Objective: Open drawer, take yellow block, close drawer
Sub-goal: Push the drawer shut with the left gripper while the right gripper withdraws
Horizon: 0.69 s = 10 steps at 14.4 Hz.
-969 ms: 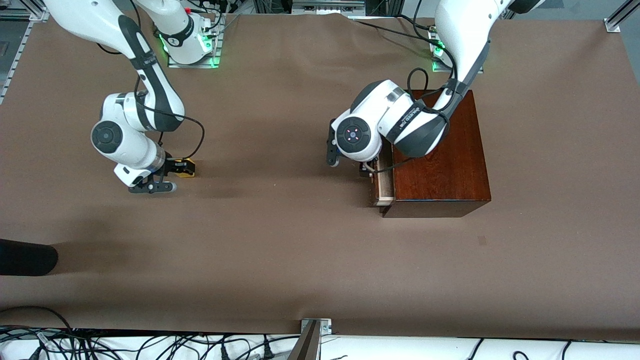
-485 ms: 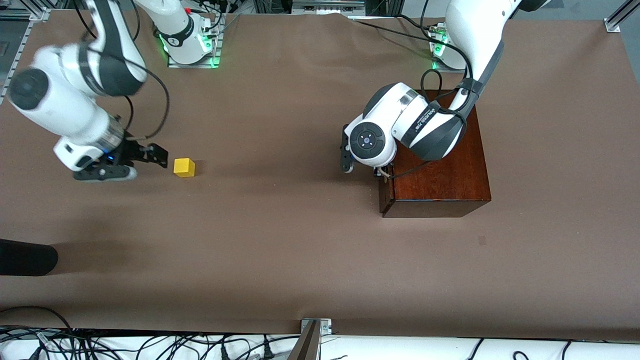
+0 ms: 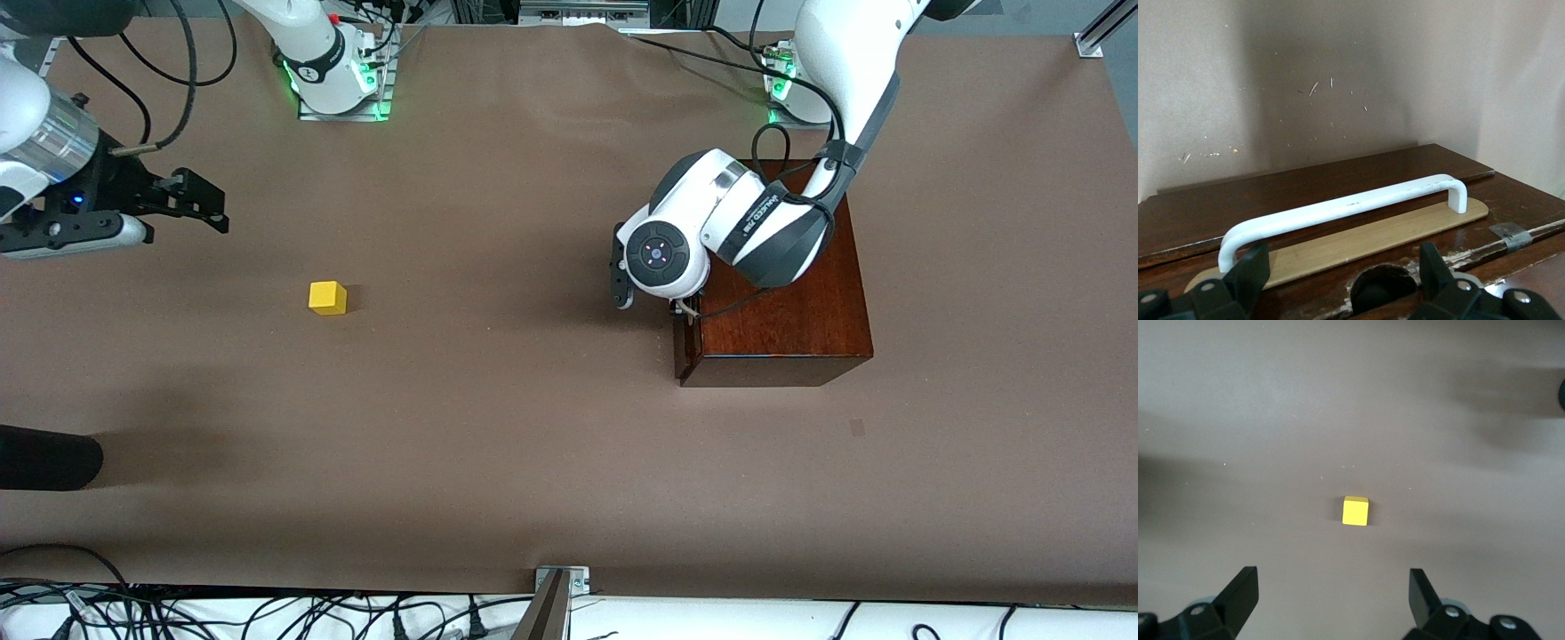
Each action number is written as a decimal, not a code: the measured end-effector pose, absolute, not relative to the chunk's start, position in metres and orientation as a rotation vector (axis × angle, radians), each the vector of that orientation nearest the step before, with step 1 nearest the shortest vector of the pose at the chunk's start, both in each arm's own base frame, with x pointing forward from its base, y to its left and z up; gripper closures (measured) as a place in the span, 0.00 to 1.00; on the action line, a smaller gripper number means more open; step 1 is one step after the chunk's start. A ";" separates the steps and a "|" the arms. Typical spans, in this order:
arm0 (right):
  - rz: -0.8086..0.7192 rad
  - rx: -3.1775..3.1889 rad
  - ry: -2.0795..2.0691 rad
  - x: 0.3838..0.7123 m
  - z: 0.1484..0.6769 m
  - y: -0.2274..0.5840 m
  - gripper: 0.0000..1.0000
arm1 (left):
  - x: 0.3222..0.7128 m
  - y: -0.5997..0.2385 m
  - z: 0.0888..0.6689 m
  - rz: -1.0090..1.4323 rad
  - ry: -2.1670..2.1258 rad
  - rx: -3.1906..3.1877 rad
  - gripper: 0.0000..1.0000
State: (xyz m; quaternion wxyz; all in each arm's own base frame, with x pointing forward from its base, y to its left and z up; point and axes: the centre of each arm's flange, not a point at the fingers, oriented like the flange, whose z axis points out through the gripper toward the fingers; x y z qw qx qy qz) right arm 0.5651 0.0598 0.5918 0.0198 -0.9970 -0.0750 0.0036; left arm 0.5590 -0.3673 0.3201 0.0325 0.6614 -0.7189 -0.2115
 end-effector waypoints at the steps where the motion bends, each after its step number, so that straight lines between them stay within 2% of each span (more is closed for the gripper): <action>1: 0.015 -3.093 -0.237 0.567 0.592 0.059 0.00 | 0.559 -0.368 0.321 -0.648 -2.214 2.036 0.00; 5: 0.031 -3.104 -0.243 0.570 0.586 0.058 0.00 | 0.547 -0.386 0.348 -0.570 -2.231 2.006 0.00; 10: 0.020 -3.160 -0.265 0.571 0.591 0.056 0.00 | 0.539 -0.385 0.447 -0.335 -2.168 2.081 0.00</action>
